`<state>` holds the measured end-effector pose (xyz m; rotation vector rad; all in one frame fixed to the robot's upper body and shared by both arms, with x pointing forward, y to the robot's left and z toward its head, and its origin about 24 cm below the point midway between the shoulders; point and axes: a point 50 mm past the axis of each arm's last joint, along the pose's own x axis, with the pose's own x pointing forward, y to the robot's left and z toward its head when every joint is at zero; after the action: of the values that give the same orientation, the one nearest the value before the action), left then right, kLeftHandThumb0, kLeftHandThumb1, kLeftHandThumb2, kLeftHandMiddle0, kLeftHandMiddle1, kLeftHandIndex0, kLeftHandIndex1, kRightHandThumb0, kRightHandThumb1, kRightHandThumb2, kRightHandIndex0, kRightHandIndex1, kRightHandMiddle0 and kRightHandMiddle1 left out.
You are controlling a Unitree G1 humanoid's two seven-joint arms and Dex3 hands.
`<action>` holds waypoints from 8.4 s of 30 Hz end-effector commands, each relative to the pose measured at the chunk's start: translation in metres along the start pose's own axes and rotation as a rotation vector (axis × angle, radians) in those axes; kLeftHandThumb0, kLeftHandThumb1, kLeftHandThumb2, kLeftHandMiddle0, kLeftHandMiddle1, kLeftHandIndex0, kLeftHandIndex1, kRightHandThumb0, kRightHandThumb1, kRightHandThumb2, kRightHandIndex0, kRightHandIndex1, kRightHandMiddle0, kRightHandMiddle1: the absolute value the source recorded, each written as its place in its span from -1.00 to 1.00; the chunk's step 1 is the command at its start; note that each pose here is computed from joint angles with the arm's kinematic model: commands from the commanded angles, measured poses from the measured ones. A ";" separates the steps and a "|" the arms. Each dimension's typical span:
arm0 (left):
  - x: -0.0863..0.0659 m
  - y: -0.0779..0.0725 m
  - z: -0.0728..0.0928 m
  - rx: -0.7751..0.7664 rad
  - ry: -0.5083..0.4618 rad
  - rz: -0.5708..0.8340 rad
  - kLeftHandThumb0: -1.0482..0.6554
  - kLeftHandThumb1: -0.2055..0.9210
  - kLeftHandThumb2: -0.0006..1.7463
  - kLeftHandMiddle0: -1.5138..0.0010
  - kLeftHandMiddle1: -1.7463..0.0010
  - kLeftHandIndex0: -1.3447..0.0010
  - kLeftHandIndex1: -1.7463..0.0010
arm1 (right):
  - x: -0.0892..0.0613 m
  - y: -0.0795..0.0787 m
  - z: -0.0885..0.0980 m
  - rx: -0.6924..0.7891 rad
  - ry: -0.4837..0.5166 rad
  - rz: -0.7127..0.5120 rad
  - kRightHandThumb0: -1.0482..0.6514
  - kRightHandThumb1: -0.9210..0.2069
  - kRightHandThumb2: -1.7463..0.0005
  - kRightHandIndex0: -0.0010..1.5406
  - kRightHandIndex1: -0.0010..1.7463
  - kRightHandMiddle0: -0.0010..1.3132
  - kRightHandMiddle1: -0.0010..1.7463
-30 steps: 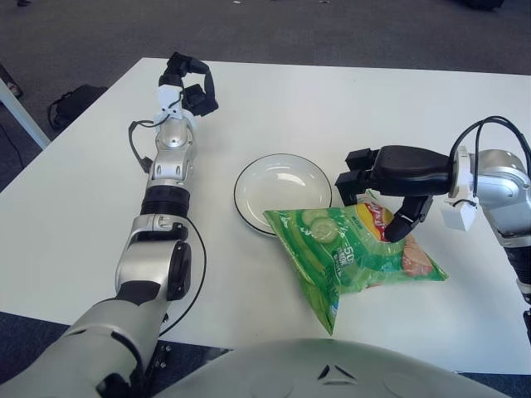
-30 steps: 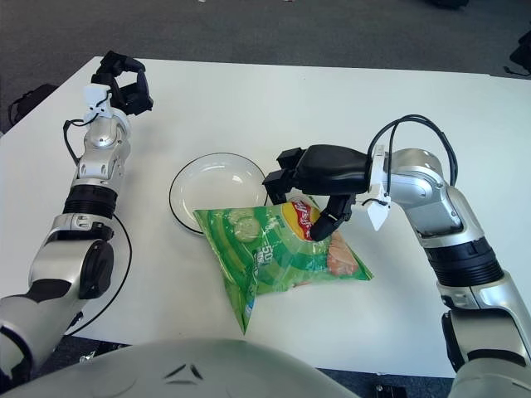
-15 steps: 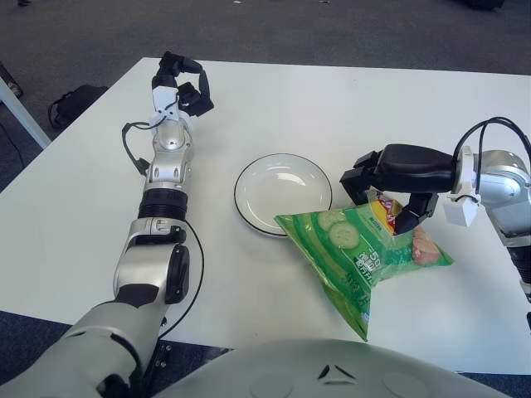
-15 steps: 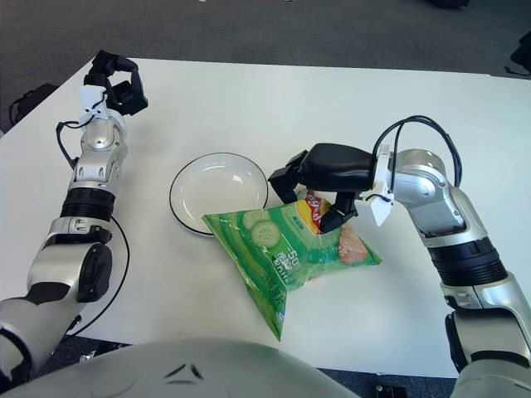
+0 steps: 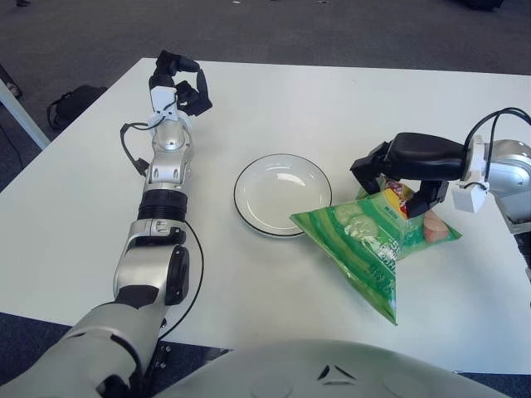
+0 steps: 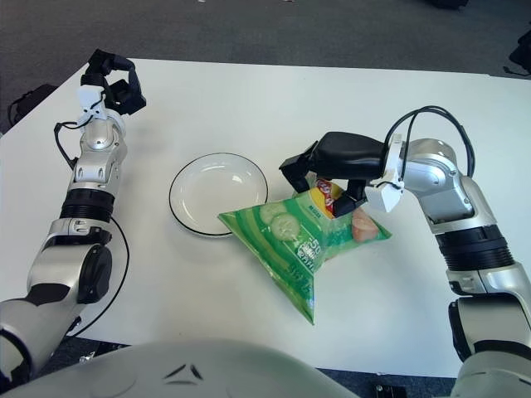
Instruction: Put the snack into the plate.
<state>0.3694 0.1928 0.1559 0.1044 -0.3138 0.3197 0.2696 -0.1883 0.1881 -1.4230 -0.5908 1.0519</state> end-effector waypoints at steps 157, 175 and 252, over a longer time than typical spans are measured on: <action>-0.016 0.022 -0.028 0.027 0.028 0.088 -0.30 0.09 0.38 -0.41 -1.00 0.20 -1.00 | 0.031 -0.019 -0.070 0.079 0.371 -0.067 -0.95 -0.93 0.74 -1.00 -1.00 -1.00 -1.00; -0.016 0.024 -0.027 0.018 0.023 0.095 -0.30 0.07 0.39 -0.43 -1.00 0.18 -1.00 | 0.052 0.001 -0.077 0.114 0.380 -0.006 -1.00 -1.00 0.39 -1.00 -1.00 -1.00 -1.00; -0.021 0.029 -0.030 0.033 0.042 0.112 -0.30 0.08 0.38 -0.36 -1.00 0.19 -1.00 | 0.047 0.009 -0.076 0.204 0.560 -0.590 0.23 0.45 -0.75 0.05 0.86 -0.16 1.00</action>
<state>0.3506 0.2175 0.1228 0.1072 -0.2733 0.4288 0.3556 -0.1906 0.1445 -1.2166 -0.4021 0.2422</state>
